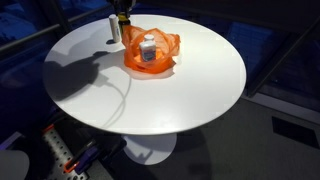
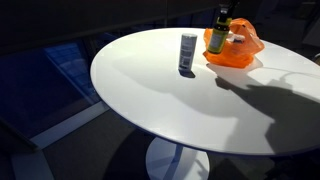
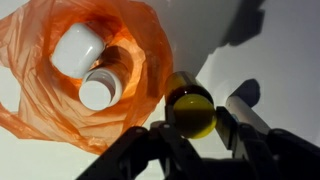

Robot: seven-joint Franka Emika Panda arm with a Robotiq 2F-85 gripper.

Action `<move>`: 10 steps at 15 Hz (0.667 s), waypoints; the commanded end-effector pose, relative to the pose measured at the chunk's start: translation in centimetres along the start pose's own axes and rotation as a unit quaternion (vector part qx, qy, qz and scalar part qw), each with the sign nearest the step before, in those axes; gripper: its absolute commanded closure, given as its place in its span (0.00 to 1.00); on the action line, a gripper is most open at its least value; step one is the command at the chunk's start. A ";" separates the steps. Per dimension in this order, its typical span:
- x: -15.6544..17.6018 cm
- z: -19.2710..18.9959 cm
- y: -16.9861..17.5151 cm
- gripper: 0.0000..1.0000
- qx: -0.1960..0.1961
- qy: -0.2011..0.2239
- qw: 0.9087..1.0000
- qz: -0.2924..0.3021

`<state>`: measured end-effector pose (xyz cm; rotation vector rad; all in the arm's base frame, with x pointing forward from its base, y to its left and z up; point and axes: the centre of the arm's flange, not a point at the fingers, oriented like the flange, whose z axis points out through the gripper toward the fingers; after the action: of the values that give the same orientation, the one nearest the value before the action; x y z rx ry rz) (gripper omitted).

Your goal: Take the yellow bottle out of the plastic bag and put it on the table

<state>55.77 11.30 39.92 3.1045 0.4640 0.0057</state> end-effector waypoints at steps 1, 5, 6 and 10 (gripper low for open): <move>-0.9 1.3 -0.5 0.81 -0.007 -0.014 1.000 -0.022; -1.4 2.8 -1.0 0.81 -0.013 -0.029 0.999 -0.031; -1.5 3.1 -1.1 0.81 -0.015 -0.032 0.999 -0.034; -1.8 4.1 -1.4 0.81 -0.021 -0.041 0.998 -0.040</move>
<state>54.02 12.10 36.13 3.0577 0.5348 -0.1146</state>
